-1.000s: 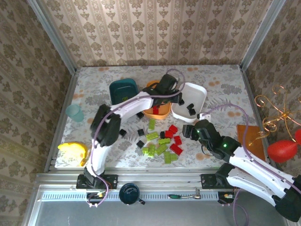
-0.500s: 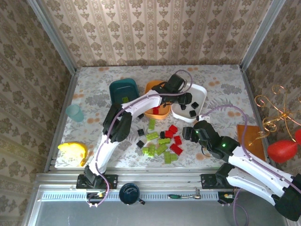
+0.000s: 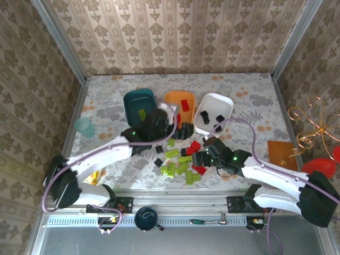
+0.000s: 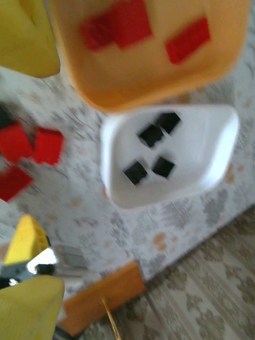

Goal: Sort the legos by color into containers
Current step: Pick up the lego from the bottom-center of the table.

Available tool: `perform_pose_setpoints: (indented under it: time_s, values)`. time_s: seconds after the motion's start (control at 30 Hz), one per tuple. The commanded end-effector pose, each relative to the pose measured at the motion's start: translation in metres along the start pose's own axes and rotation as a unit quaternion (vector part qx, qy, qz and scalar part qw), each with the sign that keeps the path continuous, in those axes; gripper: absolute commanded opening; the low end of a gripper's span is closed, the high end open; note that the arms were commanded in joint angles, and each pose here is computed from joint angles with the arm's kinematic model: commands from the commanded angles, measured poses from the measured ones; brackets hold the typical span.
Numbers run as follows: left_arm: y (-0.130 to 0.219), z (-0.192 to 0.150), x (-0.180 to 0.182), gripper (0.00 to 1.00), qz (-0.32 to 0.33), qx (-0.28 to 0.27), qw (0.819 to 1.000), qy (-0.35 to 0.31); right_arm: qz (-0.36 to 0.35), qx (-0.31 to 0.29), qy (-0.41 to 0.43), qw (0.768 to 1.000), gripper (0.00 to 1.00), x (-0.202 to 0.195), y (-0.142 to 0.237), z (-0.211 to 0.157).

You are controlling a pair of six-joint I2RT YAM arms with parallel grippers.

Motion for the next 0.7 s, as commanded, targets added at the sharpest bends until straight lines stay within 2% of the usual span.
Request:
perform_pose_setpoints:
  time_s: [0.0,0.17,0.33,0.53,0.67]
  values:
    - [0.028,-0.018,0.022,1.00,0.041,-0.038,0.998,0.029,0.058,-0.020,0.038,0.997,0.75,0.032,-0.001,0.019]
    - [0.072,-0.044,0.044,1.00,0.077,-0.065,0.994,0.050,0.083,0.005,0.117,0.990,0.71,0.077,-0.019,0.022]
    - [0.111,-0.056,0.060,1.00,0.119,-0.092,0.987,0.060,0.098,0.038,0.228,0.968,0.62,0.127,-0.044,0.011]
    - [0.148,-0.055,0.064,1.00,0.139,-0.120,0.982,0.051,0.082,0.062,0.281,0.954,0.59,0.144,-0.072,0.008]
    - [0.158,-0.057,0.067,1.00,0.143,-0.131,0.980,0.052,0.072,0.080,0.298,0.948,0.57,0.147,-0.084,0.005]
Point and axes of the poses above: each hand's point on the last joint's axis, 136 mm out from that joint toward the fingers, its own y axis back along the fingers, its own x axis along the line the jaws close on, z = x × y, the point moved 10 cm from there along y, back along the fingers, and after that the axes turned 5 degrees about y, right-handed, at the moved point
